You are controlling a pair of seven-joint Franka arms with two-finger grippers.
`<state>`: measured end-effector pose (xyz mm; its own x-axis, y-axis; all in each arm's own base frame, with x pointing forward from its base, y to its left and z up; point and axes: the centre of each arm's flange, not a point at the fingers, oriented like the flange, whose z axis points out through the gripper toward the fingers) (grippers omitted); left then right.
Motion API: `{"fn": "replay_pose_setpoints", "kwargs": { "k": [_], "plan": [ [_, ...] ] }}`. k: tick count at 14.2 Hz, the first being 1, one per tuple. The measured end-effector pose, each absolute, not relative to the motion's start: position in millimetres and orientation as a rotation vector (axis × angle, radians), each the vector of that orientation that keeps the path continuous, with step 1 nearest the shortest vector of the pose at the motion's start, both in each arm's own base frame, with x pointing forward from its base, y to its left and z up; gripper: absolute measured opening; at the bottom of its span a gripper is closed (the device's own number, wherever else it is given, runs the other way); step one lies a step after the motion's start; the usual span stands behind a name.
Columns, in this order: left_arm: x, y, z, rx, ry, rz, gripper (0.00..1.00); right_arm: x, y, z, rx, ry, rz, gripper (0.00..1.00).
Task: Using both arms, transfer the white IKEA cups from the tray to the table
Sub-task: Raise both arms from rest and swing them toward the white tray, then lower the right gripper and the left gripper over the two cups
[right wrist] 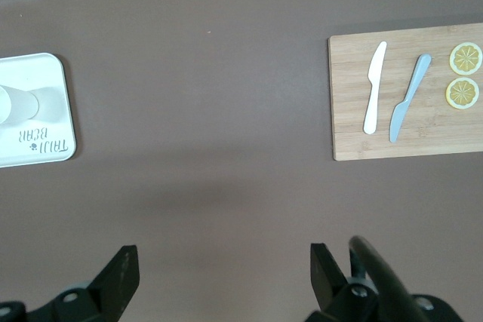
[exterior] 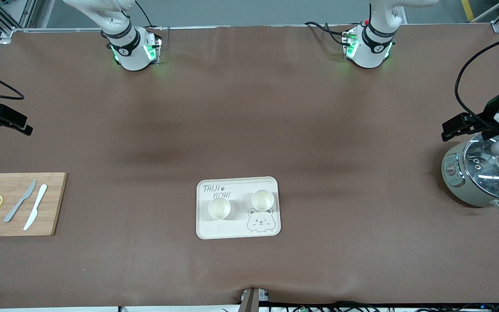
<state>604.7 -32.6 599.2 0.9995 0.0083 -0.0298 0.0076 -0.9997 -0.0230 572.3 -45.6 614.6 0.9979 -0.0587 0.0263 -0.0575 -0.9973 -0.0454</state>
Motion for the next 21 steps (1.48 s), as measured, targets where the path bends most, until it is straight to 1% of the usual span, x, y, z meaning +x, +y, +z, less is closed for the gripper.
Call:
{"fn": "replay_pose_setpoints", "kwargs": {
  "k": [5,9,13,15,17,21],
  "plan": [
    [621.3,-49.5,556.8,-3.143,0.015,0.145,1.00,573.7,-44.8,616.9,-3.096,0.084,-0.065,1.00],
    [636.6,-58.2,531.9,-3.173,-0.041,0.138,1.00,575.8,-35.8,625.0,-3.091,0.060,-0.104,1.00],
    [652.2,-111.3,495.7,-3.164,-0.162,0.102,1.00,583.2,15.6,630.2,-3.077,-0.047,-0.170,1.00],
    [657.1,-142.4,474.3,-3.157,-0.234,0.094,1.00,594.2,37.3,615.2,-3.024,-0.051,-0.159,1.00],
    [661.4,-168.3,451.8,-3.152,-0.315,0.087,1.00,613.1,57.5,587.5,-2.980,0.020,-0.144,1.00],
    [670.4,-213.7,417.6,-3.148,-0.500,-0.007,1.00,645.3,122.1,526.2,-2.960,0.090,-0.153,1.00]
  ]
}}
